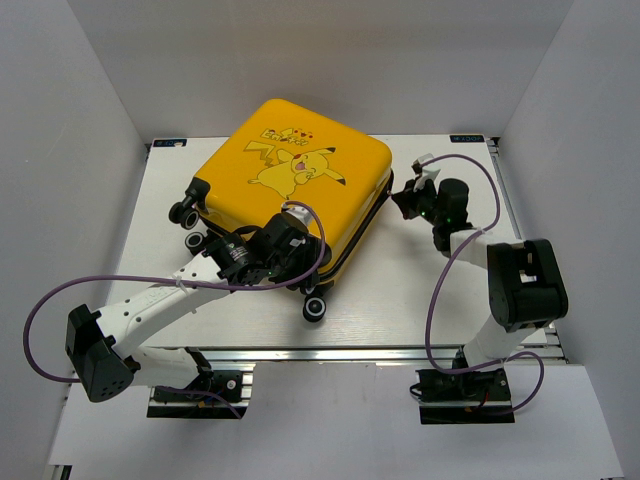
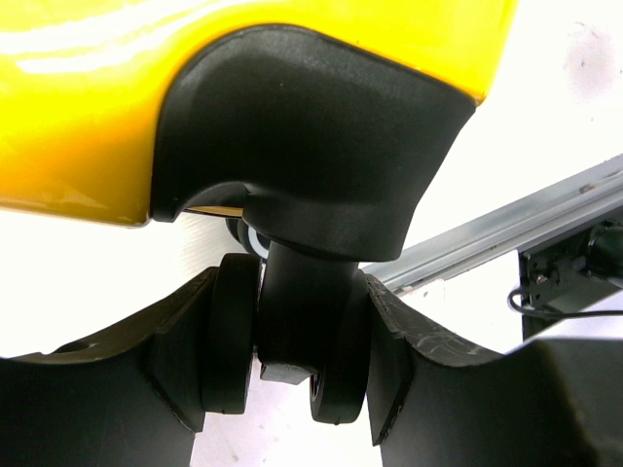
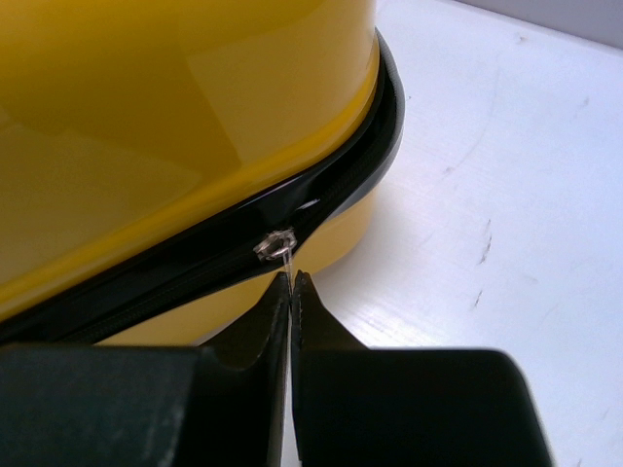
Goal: Pack the luggage
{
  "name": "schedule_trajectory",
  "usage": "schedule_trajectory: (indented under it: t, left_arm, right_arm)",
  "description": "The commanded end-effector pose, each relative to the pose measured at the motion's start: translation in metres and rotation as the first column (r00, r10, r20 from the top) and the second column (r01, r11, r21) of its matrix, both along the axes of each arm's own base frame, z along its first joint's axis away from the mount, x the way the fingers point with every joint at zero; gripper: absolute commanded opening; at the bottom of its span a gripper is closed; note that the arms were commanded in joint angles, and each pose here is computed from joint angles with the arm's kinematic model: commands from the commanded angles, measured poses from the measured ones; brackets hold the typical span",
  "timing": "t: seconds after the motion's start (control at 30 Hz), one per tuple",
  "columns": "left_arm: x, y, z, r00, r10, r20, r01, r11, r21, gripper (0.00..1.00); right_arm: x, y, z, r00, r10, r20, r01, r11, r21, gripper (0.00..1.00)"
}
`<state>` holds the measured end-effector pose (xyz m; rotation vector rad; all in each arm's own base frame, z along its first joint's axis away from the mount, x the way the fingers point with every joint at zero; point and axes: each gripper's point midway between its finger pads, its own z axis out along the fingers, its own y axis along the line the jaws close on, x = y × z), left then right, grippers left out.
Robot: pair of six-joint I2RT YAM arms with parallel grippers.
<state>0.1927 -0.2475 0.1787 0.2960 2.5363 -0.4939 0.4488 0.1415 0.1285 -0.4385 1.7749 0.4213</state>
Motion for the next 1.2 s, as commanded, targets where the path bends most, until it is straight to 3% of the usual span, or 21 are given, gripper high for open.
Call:
schedule_trajectory:
  t: [0.0, 0.1, 0.17, 0.23, 0.37, 0.5, 0.6, 0.8, 0.83, 0.87, 0.9, 1.0, 1.13, 1.17]
  left_arm:
    - [-0.042, 0.103, -0.023, 0.963, 0.245, -0.114, -0.198, 0.927, 0.319, 0.00]
    - [-0.043, 0.105, -0.024, 0.958, 0.264, -0.115, -0.215, 0.920, 0.327, 0.00]
    - [-0.042, 0.103, -0.024, 0.957, 0.266, -0.111, -0.219, 0.922, 0.318, 0.00]
    - [-0.035, 0.097, -0.019, 0.964, 0.246, -0.102, -0.203, 0.927, 0.314, 0.00]
    - [-0.030, 0.107, -0.016, 0.959, 0.276, -0.060, -0.236, 0.902, 0.362, 0.00]
    - [-0.033, 0.104, -0.015, 0.955, 0.281, -0.092, -0.234, 0.908, 0.348, 0.00]
    - [-0.040, 0.109, -0.018, 0.946, 0.304, -0.109, -0.249, 0.901, 0.355, 0.00]
    - [-0.051, 0.114, -0.016, 0.930, 0.347, -0.125, -0.296, 0.904, 0.307, 0.00]
    - [-0.052, 0.114, -0.017, 0.924, 0.360, -0.127, -0.310, 0.902, 0.300, 0.00]
    - [-0.053, 0.115, -0.017, 0.921, 0.368, -0.129, -0.318, 0.900, 0.297, 0.00]
    - [-0.055, 0.117, -0.016, 0.919, 0.371, -0.131, -0.322, 0.901, 0.291, 0.00]
    - [-0.058, 0.120, -0.016, 0.908, 0.397, -0.134, -0.348, 0.893, 0.285, 0.00]
    - [-0.053, 0.123, -0.006, 0.880, 0.463, -0.109, -0.419, 0.863, 0.282, 0.00]
    - [-0.050, 0.123, -0.005, 0.878, 0.467, -0.100, -0.423, 0.857, 0.293, 0.25]
  right_arm:
    - [0.065, -0.112, 0.032, 0.945, -0.270, 0.185, 0.300, 0.940, -0.160, 0.00]
    - [0.080, -0.166, 0.041, 0.878, -0.452, 0.157, 0.464, 0.884, -0.052, 0.00]
    - [0.083, -0.162, 0.039, 0.911, -0.386, 0.144, 0.394, 0.918, -0.035, 0.00]
    - [0.078, -0.121, 0.050, 0.956, -0.199, 0.215, 0.228, 0.966, -0.122, 0.00]
    - [0.097, -0.125, 0.057, 0.947, -0.226, 0.227, 0.254, 0.962, -0.099, 0.00]
    - [0.122, -0.127, 0.063, 0.915, -0.252, 0.314, 0.286, 0.956, -0.066, 0.00]
    - [0.144, -0.121, 0.054, 0.915, -0.271, 0.299, 0.277, 0.961, 0.022, 0.00]
    - [0.182, -0.074, 0.059, 0.930, -0.146, 0.336, 0.115, 0.987, 0.109, 0.00]
    - [0.186, -0.046, 0.072, 0.927, -0.077, 0.366, 0.039, 0.993, 0.110, 0.00]
    - [0.187, -0.027, 0.054, 0.932, -0.020, 0.361, -0.012, 0.996, 0.087, 0.00]
    - [0.186, -0.020, 0.062, 0.907, 0.002, 0.421, -0.043, 0.995, 0.088, 0.00]
    - [0.183, 0.013, 0.054, 0.909, 0.078, 0.410, -0.124, 0.988, 0.088, 0.00]
    - [0.142, 0.044, 0.049, 0.889, 0.185, 0.418, -0.237, 0.969, 0.075, 0.00]
    - [0.129, 0.044, 0.067, 0.871, 0.191, 0.453, -0.247, 0.967, 0.069, 0.00]
